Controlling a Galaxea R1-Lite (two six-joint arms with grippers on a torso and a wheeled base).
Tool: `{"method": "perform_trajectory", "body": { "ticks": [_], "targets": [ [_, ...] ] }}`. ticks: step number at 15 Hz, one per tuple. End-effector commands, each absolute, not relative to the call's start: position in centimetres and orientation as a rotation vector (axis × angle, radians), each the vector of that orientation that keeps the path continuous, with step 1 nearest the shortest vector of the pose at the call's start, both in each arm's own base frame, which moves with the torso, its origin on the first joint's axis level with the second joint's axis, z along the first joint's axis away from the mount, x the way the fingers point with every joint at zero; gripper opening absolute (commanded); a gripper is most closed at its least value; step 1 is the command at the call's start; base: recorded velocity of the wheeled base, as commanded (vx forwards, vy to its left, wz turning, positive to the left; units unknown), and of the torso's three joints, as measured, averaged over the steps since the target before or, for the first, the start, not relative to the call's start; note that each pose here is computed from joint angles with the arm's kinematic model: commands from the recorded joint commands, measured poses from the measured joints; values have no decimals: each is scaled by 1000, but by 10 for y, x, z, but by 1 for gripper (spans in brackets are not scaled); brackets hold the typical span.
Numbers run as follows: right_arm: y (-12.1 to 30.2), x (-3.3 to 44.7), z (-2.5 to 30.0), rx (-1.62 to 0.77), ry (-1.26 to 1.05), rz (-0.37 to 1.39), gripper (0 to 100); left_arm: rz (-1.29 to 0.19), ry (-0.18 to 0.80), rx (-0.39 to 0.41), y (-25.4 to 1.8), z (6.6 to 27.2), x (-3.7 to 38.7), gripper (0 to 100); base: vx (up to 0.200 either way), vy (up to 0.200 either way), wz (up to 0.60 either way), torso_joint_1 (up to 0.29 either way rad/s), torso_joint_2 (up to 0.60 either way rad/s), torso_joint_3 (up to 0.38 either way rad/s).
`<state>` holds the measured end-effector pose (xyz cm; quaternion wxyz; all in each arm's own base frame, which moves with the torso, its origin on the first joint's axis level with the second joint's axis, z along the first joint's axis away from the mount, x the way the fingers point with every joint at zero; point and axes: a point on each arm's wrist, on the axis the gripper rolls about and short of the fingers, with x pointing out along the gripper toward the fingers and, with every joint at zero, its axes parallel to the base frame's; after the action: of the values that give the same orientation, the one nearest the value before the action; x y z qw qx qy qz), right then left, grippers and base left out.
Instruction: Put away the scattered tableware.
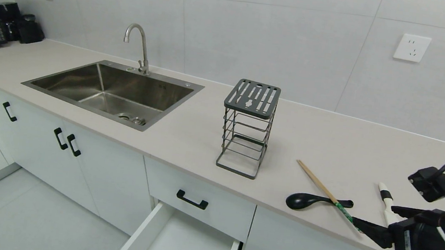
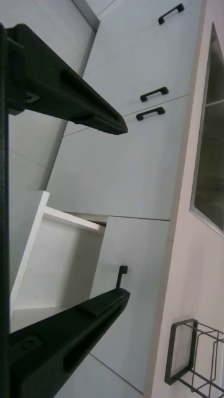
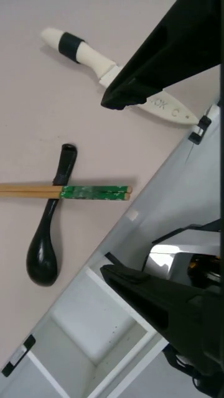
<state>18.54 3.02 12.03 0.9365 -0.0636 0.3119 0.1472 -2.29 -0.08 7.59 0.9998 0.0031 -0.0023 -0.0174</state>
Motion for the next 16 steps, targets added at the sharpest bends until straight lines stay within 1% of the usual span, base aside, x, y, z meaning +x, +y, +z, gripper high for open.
{"method": "perform_trajectory", "body": {
  "ticks": [1, 9, 11, 16],
  "targets": [
    [32, 201, 101, -138, 724, 282, 100, -35, -3, 6, -1, 76, -23, 100, 0, 0, 0, 0, 0, 0],
    [39, 237, 67, -144, 753, 276, 100, -35, -3, 6, -1, 76, -23, 100, 0, 0, 0, 0, 0, 0],
    [40, 240, 63, -153, 750, 252, 100, -35, -3, 6, -1, 76, -23, 100, 0, 0, 0, 0, 0, 0],
    [48, 238, 64, -163, 747, 284, 100, -35, -3, 6, -1, 76, -23, 100, 0, 0, 0, 0, 0, 0]
  ]
}}
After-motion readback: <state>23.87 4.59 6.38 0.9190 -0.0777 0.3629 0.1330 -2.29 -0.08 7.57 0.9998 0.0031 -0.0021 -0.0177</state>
